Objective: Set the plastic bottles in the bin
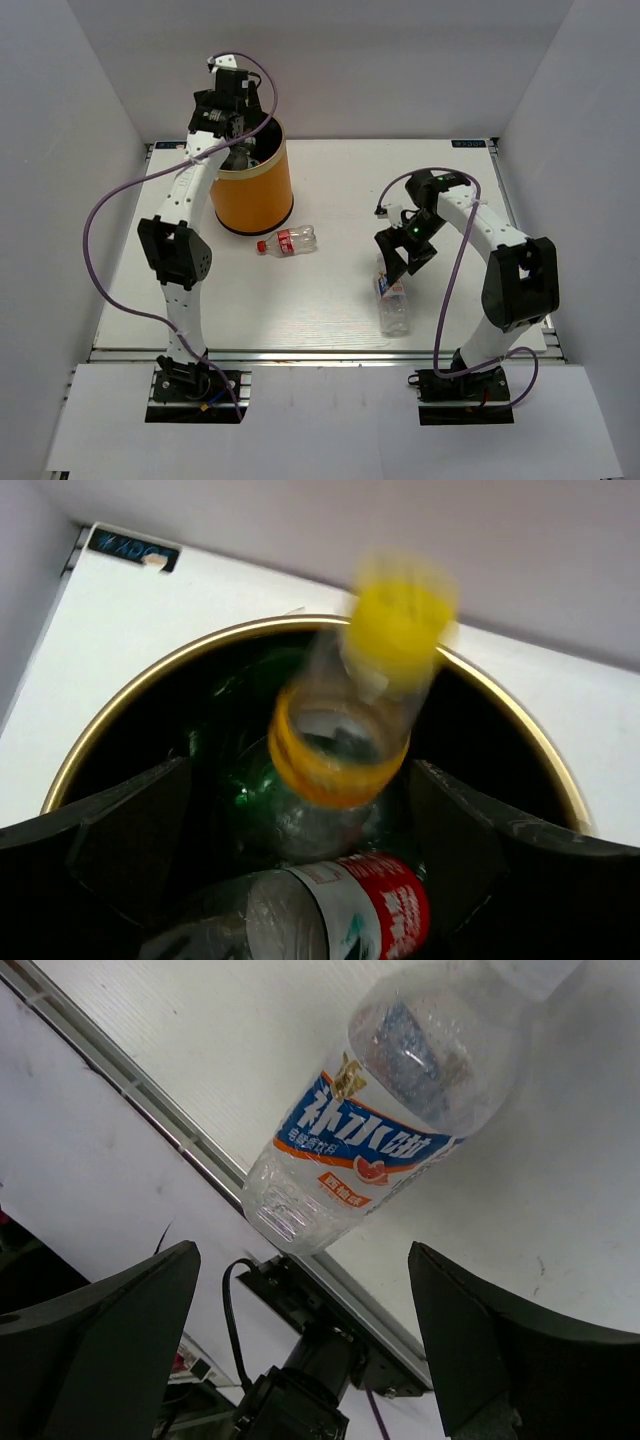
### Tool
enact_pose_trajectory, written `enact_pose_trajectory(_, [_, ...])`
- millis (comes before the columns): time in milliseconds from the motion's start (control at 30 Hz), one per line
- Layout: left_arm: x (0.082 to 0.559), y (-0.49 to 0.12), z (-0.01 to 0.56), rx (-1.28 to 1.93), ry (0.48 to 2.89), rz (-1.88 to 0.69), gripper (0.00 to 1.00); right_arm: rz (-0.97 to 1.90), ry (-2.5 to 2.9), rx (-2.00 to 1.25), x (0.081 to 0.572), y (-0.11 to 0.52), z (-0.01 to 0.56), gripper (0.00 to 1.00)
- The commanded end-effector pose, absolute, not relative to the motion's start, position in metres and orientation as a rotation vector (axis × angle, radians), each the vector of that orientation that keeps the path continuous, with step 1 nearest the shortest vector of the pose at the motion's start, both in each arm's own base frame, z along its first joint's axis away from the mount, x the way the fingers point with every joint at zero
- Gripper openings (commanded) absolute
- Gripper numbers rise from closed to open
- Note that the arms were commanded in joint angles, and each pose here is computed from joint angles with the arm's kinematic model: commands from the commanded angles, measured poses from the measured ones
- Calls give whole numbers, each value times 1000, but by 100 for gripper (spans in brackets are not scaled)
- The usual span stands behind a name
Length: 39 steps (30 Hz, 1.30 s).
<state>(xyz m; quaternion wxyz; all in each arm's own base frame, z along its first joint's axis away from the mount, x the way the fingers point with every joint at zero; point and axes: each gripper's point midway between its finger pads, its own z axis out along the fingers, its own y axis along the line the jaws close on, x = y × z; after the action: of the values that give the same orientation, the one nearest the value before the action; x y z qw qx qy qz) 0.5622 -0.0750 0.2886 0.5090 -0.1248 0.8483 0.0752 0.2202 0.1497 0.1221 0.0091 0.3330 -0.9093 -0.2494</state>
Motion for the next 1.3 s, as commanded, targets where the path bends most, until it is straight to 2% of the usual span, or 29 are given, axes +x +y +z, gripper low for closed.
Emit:
enact_pose_trajectory(0, [537,-97,371,-203,1897,26,100,-715,-2831,986,214,149,111,90])
enact_pose_trajectory(33, [523,-108,392,-166,1865,-46,100,-705,-2834,989,215,151,107,90])
enact_pose_trajectory(133, [494,-133,391,-35,1882,-137,100,-647,-2837,933,219,152,91,90])
enact_pose_trajectory(167, [484,-147,371,50,1917,-215,100,-656,-2844,931,223,155,89,90])
enact_pose_trajectory(200, [461,-155,391,106,1875,-274,100,-671,-2833,908,222,161,85,90])
enact_pose_trajectory(233, [444,-174,387,201,1884,-351,100,-680,-2843,899,225,164,84,90])
enact_pose_trajectory(433, [358,-189,299,386,2089,-429,100,-447,-2939,770,245,164,53,90])
enact_pose_trajectory(700, [300,-193,241,497,2243,-417,100,-239,-2979,725,244,153,23,90])
enact_pose_trajectory(800, [292,-193,233,529,2257,-390,100,-274,-2963,761,240,155,21,71])
enact_pose_trajectory(833, [291,-193,229,531,2266,-387,100,-293,-2961,783,242,155,24,61])
enact_pose_trajectory(867, [289,-195,229,553,2261,-388,100,-396,-2941,817,242,165,32,35])
enact_pose_trajectory(933, [282,-203,216,603,2292,-422,100,-485,-2912,936,248,171,41,13])
enact_pose_trajectory(967, [280,-210,208,643,2302,-444,100,-634,-2829,956,234,183,54,4])
enact_pose_trajectory(1000, [273,-217,199,679,2324,-475,100,-720,-2860,1117,262,197,78,0])
enact_pose_trajectory(1067, [266,-219,177,710,2373,-467,100,-839,-2862,1303,287,213,116,0])
enact_pose_trajectory(1133, [262,-216,156,721,2406,-420,100,-878,-2977,1581,343,232,170,0])
enact_pose_trajectory(1200, [261,-210,143,707,2428,-366,100,-860,-3034,1686,375,245,185,0])
enact_pose_trajectory(1233, [259,-212,140,707,2439,-358,100,-886,-3190,1846,411,258,247,0])
enact_pose_trajectory(1267, [258,-213,140,715,2435,-347,100,-892,-3252,1906,432,268,258,0])
